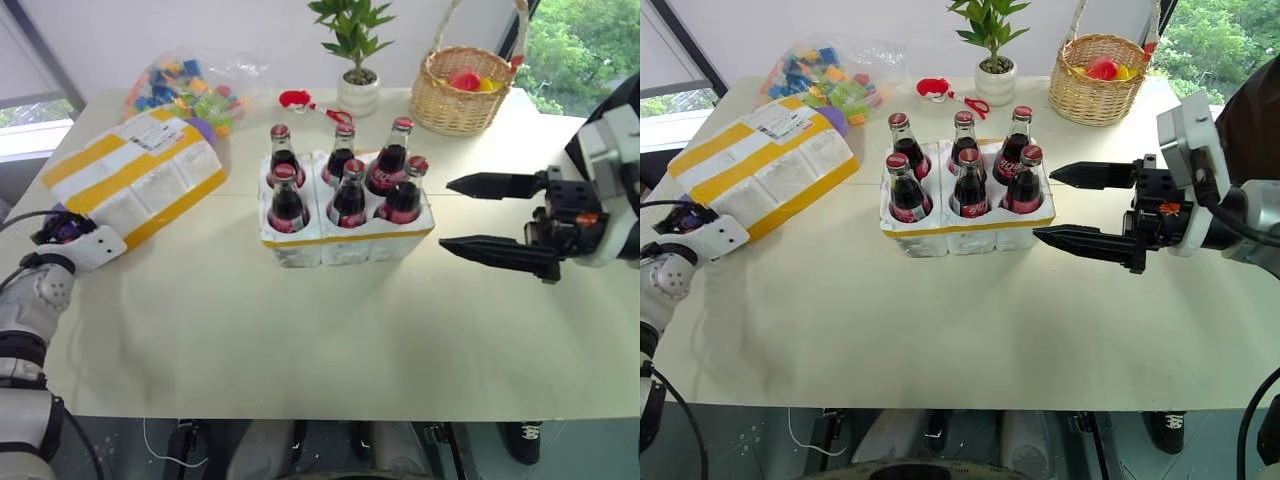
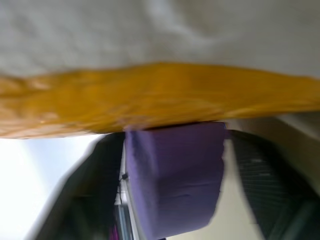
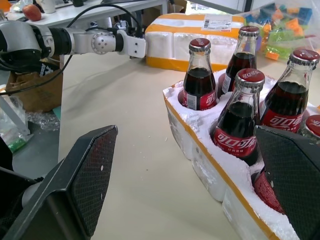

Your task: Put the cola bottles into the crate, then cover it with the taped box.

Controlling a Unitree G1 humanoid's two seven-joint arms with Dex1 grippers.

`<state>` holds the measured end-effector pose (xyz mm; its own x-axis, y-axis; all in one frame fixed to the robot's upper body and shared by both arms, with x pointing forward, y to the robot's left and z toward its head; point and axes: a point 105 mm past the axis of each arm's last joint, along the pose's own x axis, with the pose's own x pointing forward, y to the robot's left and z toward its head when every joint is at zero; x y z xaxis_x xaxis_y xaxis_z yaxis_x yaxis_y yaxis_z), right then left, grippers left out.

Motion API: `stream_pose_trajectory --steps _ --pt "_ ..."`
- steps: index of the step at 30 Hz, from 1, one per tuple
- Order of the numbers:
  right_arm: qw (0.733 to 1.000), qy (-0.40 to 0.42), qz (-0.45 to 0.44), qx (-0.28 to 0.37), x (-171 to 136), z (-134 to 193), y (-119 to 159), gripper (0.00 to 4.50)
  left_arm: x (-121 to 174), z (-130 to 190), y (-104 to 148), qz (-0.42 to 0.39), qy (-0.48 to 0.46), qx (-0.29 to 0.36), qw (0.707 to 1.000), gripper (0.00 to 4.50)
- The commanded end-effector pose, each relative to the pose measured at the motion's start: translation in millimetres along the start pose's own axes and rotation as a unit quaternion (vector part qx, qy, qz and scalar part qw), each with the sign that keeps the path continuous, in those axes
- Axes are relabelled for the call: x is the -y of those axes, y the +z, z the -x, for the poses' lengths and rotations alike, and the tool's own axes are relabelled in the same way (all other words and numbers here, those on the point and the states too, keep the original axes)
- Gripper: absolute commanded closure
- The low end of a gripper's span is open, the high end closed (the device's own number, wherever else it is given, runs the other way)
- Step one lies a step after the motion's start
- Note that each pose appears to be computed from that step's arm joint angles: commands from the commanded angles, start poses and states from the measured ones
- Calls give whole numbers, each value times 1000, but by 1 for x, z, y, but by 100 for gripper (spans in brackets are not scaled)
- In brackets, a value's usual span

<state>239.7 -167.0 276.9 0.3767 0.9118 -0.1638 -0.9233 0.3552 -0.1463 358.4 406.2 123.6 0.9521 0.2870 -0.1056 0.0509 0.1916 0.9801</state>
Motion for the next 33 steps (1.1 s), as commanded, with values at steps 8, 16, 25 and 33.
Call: stream_pose_trajectory --steps 8,16,25,33 --pt "999 -33 -2 -37 10 16 -10 0 -69 5 11 21 85 33 996 405" --pt "996 -66 5 -65 19 27 -23 0 -180 40 81 48 165 170 970 405" --pt "995 -78 4 -66 24 23 -35 0 -206 89 201 91 128 379 912 405" --pt "994 -88 -1 -60 27 21 -37 0 -160 119 249 28 47 449 892 405"
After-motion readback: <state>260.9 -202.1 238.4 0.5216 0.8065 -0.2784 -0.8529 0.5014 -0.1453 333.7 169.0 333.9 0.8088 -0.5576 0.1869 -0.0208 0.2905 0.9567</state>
